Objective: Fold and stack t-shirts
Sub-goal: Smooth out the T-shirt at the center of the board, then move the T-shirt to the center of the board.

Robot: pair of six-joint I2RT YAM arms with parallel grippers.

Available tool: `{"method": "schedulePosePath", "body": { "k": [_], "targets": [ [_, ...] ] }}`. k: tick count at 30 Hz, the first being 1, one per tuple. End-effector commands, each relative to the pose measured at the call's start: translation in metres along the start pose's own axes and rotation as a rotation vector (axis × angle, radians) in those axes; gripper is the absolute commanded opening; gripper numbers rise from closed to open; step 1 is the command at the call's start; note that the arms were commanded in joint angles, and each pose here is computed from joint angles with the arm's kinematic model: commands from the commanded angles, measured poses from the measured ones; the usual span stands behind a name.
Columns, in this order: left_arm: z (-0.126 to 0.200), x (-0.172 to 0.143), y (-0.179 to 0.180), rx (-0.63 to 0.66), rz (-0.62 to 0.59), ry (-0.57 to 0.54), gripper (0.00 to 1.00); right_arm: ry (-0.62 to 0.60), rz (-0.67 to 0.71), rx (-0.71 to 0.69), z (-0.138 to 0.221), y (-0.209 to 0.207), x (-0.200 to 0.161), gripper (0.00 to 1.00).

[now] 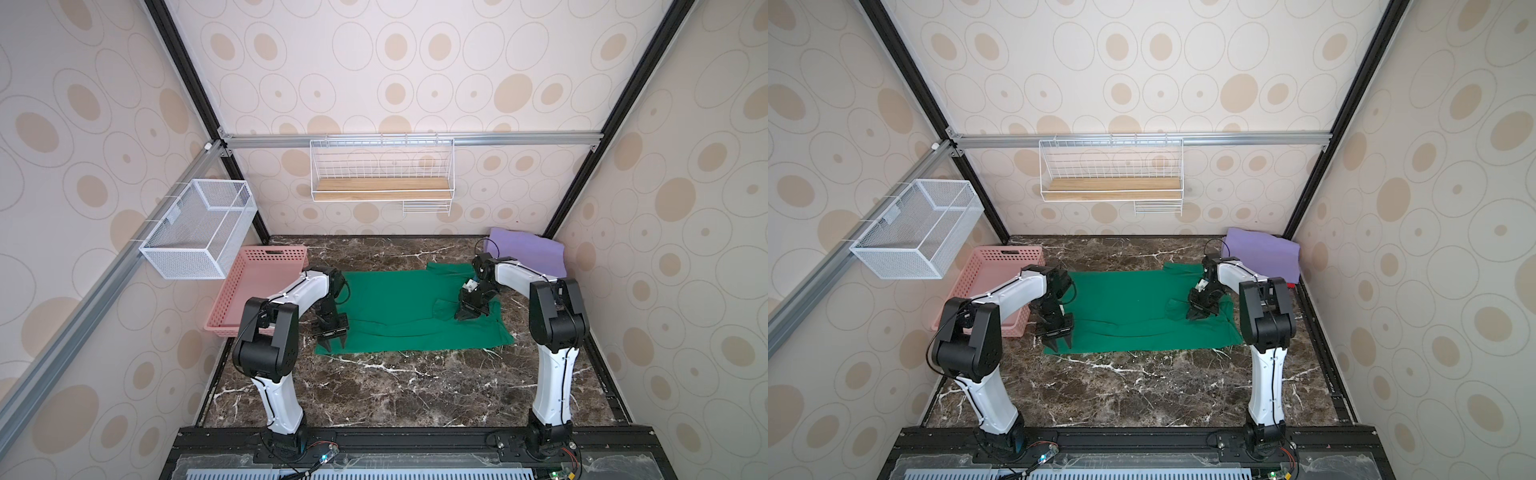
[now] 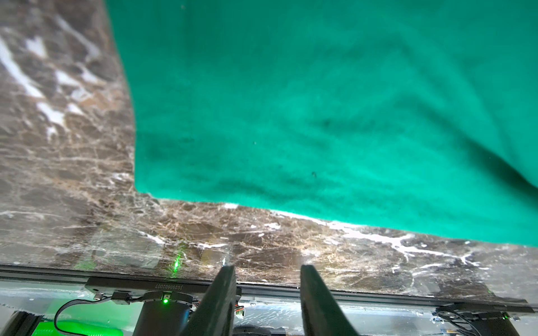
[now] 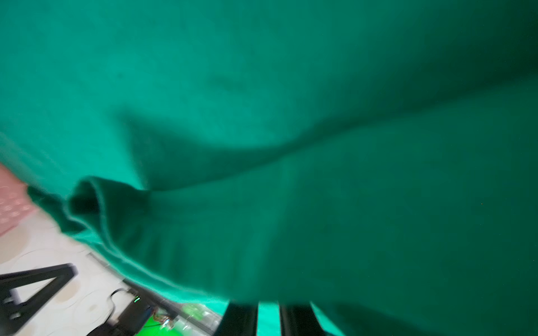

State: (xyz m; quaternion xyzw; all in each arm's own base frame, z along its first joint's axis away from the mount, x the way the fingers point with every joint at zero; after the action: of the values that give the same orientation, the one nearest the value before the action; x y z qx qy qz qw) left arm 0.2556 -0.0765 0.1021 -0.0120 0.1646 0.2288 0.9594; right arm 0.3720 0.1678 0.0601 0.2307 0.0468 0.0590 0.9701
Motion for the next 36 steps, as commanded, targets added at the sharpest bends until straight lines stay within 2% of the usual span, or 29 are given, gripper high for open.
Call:
{"method": "schedulePosePath", "body": {
  "k": [1, 11, 23, 27, 30, 32, 36],
  "targets": [
    [0.007, -0.010, 0.009, 0.007, -0.011, -0.009, 0.40, -0.038, 0.028, -0.028, -0.002, 0.000, 0.029, 0.21],
    [0.004, -0.020, 0.020, 0.020, 0.014, -0.021, 0.40, -0.079, 0.083, -0.049, 0.025, 0.010, 0.080, 0.21],
    [0.016, -0.025, 0.026, 0.035, 0.013, -0.061, 0.41, -0.153, 0.046, -0.012, 0.053, -0.005, 0.120, 0.20],
    [0.017, -0.022, 0.021, 0.023, 0.018, -0.060, 0.41, -0.147, 0.070, -0.078, 0.088, -0.005, 0.095, 0.20],
    [0.018, -0.012, 0.007, 0.004, 0.016, -0.072, 0.41, -0.148, 0.083, -0.064, 0.097, -0.006, 0.053, 0.21],
    [0.016, -0.004, -0.005, -0.016, 0.023, -0.076, 0.41, -0.129, 0.057, -0.064, 0.087, -0.020, 0.018, 0.21],
    [0.008, 0.012, -0.023, -0.044, 0.028, -0.071, 0.41, -0.075, -0.004, -0.037, 0.066, -0.040, -0.024, 0.21]
  ]
}}
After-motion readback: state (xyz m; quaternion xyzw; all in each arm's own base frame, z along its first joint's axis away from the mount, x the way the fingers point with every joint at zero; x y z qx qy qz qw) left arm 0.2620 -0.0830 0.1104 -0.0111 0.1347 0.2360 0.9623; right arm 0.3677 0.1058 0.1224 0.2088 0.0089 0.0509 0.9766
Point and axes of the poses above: each gripper's point midway between its finger pads, its own z axis back along the fingers, its own y axis along the line the jaws close on, x = y × z, the point moved 4 cm from there along z, back along the fingers, and after that the axes turned 12 degrees about z, right-handed, at the moved point
